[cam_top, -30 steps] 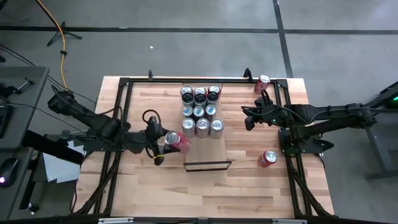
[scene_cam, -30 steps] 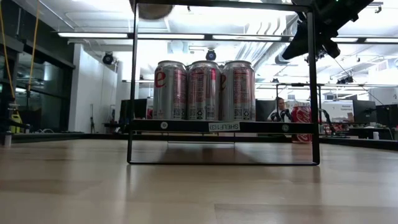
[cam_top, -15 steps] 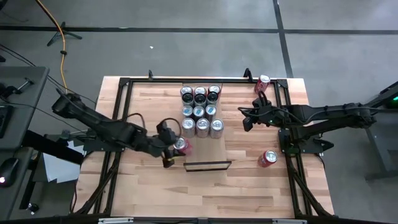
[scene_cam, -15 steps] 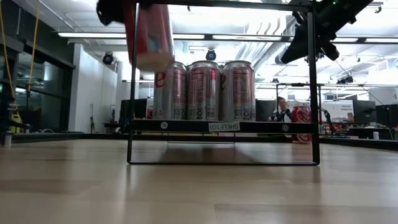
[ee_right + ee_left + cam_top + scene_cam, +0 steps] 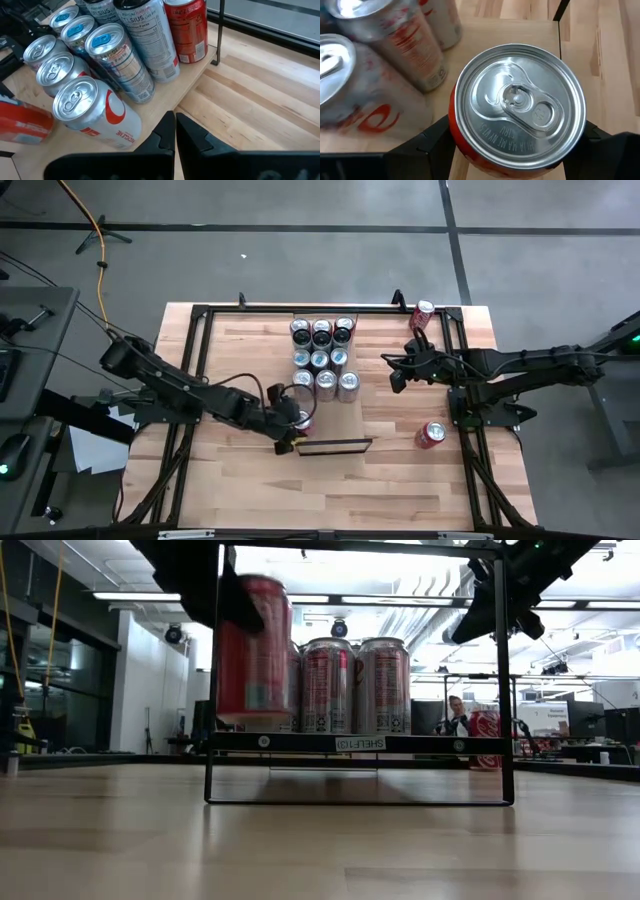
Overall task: Place canned beverage on shelf
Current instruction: Put the red soda can on the shelf
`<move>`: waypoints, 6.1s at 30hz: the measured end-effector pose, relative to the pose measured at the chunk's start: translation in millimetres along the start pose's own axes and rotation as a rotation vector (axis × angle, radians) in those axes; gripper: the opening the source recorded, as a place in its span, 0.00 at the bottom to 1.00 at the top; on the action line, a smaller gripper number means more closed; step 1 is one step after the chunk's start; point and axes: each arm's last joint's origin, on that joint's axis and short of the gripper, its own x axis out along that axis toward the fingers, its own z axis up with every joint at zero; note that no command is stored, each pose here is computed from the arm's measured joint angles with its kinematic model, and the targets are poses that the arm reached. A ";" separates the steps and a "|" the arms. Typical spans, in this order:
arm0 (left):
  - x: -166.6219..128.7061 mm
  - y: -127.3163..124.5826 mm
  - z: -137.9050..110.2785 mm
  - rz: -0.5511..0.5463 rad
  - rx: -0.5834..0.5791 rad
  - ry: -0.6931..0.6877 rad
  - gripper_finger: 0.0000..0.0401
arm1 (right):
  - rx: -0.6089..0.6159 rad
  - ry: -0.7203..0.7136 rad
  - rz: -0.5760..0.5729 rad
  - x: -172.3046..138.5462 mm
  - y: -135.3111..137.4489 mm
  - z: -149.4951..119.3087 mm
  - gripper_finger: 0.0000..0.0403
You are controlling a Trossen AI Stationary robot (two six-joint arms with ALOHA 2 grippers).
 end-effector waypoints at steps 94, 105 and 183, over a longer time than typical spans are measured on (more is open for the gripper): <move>-91.7 38.2 97.1 -0.377 -0.045 -0.005 0.98 | 0.064 -0.003 -0.003 -0.1 -0.2 0.1 0.00; -88.9 43.2 102.3 -0.189 0.100 -0.106 0.81 | 0.177 -0.004 -0.008 0.7 0.1 -0.1 0.00; 3.5 12.0 86.7 -0.459 1.006 0.065 0.00 | 0.094 0.037 -0.092 25.4 7.7 -8.6 0.00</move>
